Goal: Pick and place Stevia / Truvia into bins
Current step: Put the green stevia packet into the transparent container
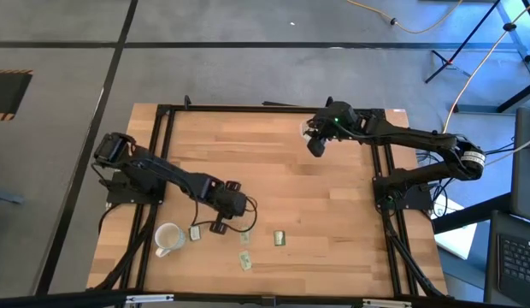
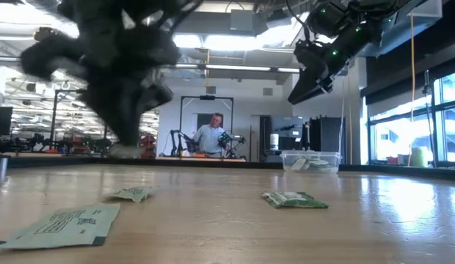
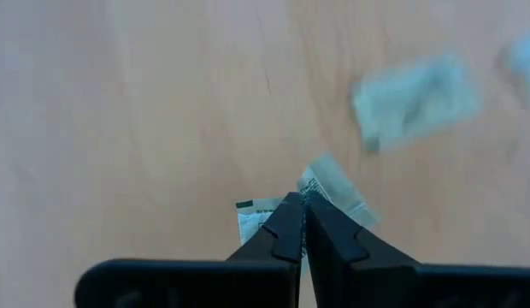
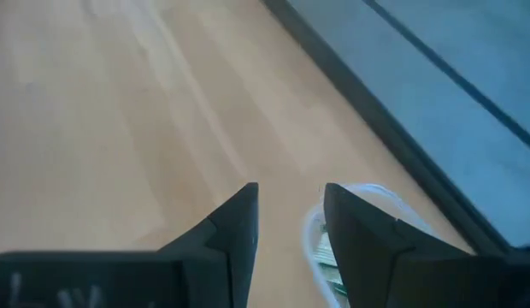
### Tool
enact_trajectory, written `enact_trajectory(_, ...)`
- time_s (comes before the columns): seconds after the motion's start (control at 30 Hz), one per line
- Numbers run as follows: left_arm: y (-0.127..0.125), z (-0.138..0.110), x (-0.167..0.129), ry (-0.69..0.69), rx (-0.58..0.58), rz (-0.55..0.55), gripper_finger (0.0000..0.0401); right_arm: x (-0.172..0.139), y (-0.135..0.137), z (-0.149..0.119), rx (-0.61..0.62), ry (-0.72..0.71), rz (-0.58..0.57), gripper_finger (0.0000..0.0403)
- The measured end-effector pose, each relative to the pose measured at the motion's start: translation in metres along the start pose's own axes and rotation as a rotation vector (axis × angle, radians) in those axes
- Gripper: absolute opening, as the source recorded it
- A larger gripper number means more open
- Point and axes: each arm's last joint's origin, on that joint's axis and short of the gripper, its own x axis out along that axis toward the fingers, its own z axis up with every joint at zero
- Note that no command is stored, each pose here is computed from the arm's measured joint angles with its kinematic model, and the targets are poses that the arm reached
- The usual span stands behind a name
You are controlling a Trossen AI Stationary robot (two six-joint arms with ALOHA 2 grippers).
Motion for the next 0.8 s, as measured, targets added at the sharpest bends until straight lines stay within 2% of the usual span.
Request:
enact_trajectory(0.13,0.016,0.013,-0.020,-0.104,0.040,0.024,0.0003,0.000,0.005,0.003,-0.088,-0.042,0.123,0.0138)
enact_trajectory(0.23,0.030,0.029,-0.041,-0.295,0.128,0.034,0.0003,-0.001,0.014,0.007,-0.235,-0.103,0.220,0.0138)
enact_trajectory(0.47,0.077,0.047,-0.072,-0.709,0.334,-0.125,0.0003,-0.007,0.044,0.016,-0.568,-0.280,0.366,0.0138)
enact_trajectory(0.67,0.115,0.043,-0.087,-0.889,0.428,-0.197,0.0003,-0.015,0.071,0.020,-0.701,-0.413,0.528,0.0138)
enact_trajectory(0.8,0.127,0.042,-0.095,-0.987,0.522,-0.235,0.0003,-0.021,0.087,0.024,-0.734,-0.509,0.571,0.0138)
